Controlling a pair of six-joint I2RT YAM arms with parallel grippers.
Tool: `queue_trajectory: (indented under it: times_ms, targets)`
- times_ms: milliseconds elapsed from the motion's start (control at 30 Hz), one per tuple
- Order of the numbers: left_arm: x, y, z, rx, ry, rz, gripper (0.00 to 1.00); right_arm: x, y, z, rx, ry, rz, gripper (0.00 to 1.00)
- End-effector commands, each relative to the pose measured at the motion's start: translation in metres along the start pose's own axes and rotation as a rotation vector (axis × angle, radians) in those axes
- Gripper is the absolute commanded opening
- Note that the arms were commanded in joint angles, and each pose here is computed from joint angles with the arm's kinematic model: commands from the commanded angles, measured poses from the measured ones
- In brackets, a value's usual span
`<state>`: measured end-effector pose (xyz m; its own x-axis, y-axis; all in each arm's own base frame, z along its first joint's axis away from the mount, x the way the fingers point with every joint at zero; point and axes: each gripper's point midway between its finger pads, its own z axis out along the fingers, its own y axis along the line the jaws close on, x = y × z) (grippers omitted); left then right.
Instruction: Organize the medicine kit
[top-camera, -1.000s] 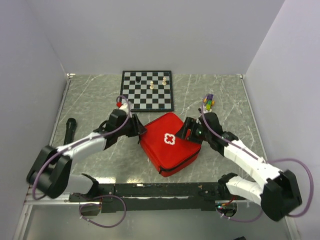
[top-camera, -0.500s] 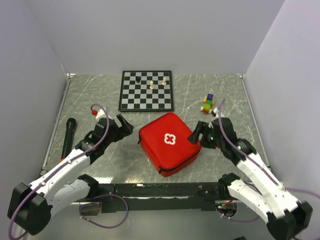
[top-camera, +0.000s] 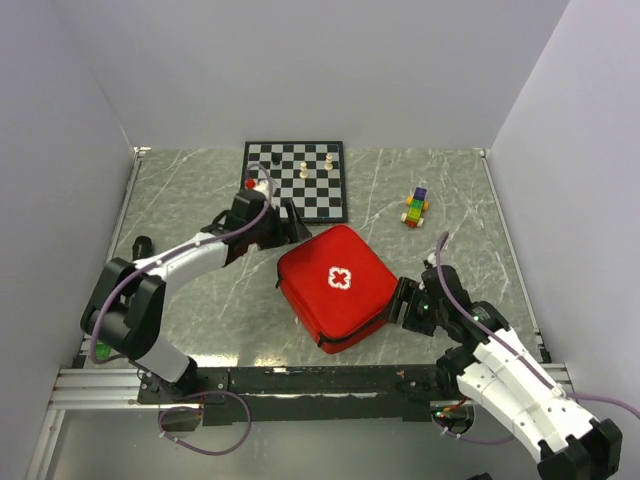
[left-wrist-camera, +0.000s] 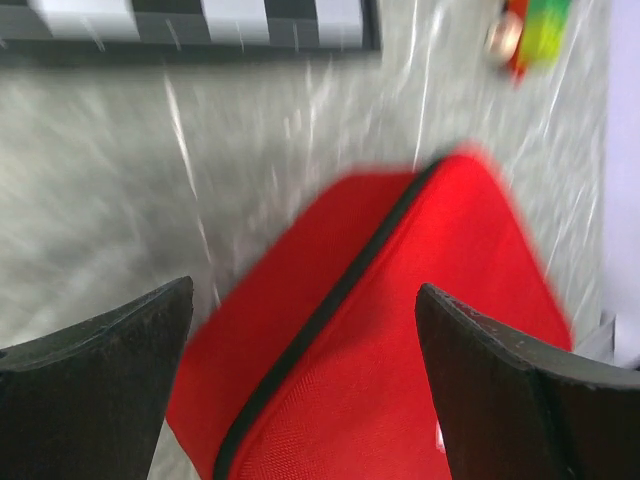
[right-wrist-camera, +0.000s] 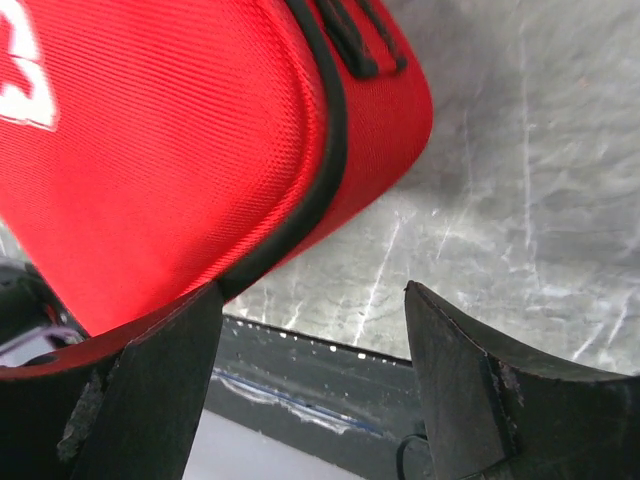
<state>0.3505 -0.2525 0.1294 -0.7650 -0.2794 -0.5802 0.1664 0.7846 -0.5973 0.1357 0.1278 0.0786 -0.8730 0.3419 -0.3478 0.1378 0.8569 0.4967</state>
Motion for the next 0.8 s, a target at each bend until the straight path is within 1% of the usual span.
queue_trajectory:
  times_ms: [0,100,233,333,400,500,600,667,700,733,767]
  targets:
    - [0.037,-0.027,-0.003,0.135,0.088,0.073,0.97,-0.014,0.027,0.017,-0.102,-0.019,0.007,0.81]
    - [0.056,-0.021,-0.010,0.133,0.112,0.052,0.99,-0.027,0.038,0.028,-0.112,-0.020,-0.027,0.81]
    - [0.076,-0.004,-0.029,0.109,0.085,-0.031,0.90,-0.045,0.062,0.040,-0.175,-0.026,-0.107,0.79]
    - [0.084,0.006,-0.046,0.095,0.038,-0.089,0.85,-0.056,0.077,0.049,-0.207,-0.018,-0.160,0.77]
    - [0.088,0.020,-0.059,0.049,-0.008,-0.139,0.83,-0.066,0.088,0.053,-0.225,-0.020,-0.187,0.77]
    - [0.087,0.042,-0.083,-0.045,-0.096,-0.212,0.85,-0.082,0.106,0.060,-0.251,-0.032,-0.219,0.77]
    - [0.091,0.063,-0.105,-0.132,-0.148,-0.260,0.89,-0.100,0.120,0.067,-0.250,-0.041,-0.249,0.76]
    - [0.088,0.074,-0.119,-0.183,-0.200,-0.280,0.95,-0.107,0.120,0.070,-0.215,-0.043,-0.266,0.76]
    - [0.082,0.077,-0.126,-0.202,-0.232,-0.285,0.99,-0.110,0.115,0.069,-0.177,-0.047,-0.269,0.76]
    - [0.076,0.078,-0.134,-0.221,-0.262,-0.287,0.99,-0.114,0.110,0.063,-0.135,-0.064,-0.270,0.76]
    - [0.068,0.076,-0.143,-0.229,-0.289,-0.279,0.96,-0.114,0.104,0.057,-0.101,-0.079,-0.279,0.76]
